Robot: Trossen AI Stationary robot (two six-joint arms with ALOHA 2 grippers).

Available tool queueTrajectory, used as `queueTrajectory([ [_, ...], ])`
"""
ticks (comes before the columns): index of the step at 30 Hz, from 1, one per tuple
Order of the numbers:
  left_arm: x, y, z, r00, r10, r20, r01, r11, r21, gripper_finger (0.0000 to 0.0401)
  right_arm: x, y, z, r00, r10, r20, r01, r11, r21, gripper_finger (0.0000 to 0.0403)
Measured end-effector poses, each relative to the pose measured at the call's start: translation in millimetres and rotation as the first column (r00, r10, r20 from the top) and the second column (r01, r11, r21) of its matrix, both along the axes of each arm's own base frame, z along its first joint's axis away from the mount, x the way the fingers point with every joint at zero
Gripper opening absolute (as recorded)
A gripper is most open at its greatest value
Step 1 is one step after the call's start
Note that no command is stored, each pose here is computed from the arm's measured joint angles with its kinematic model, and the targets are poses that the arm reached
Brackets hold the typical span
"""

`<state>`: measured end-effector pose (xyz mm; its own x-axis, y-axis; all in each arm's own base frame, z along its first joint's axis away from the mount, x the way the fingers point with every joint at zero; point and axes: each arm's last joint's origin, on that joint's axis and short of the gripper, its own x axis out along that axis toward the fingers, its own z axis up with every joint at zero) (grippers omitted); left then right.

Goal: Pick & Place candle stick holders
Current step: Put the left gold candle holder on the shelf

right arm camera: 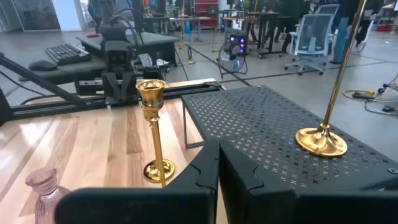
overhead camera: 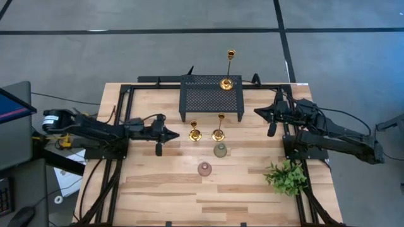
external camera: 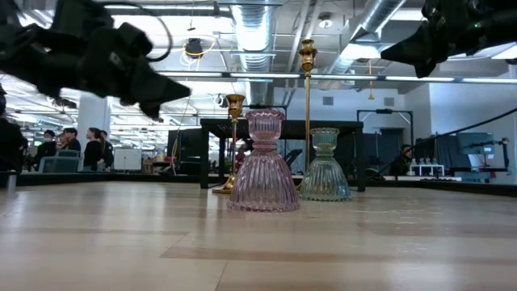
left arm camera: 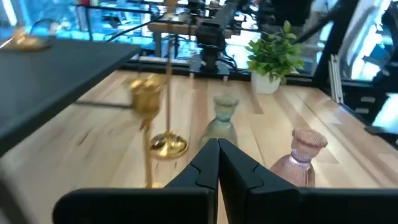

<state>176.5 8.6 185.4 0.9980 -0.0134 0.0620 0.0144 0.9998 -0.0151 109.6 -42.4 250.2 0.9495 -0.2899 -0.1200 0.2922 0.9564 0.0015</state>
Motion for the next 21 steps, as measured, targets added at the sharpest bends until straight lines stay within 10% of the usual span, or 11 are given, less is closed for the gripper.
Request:
queueTrajectory([
  [21,34.0,4.6,-20.2,0.954,0.221,-0.202,-0.192,0.969,0.154,0.0024,-0.4,0.1,-3.6,0.999,0.0,-0.034,0.0,1.0,0.014,0.0],
])
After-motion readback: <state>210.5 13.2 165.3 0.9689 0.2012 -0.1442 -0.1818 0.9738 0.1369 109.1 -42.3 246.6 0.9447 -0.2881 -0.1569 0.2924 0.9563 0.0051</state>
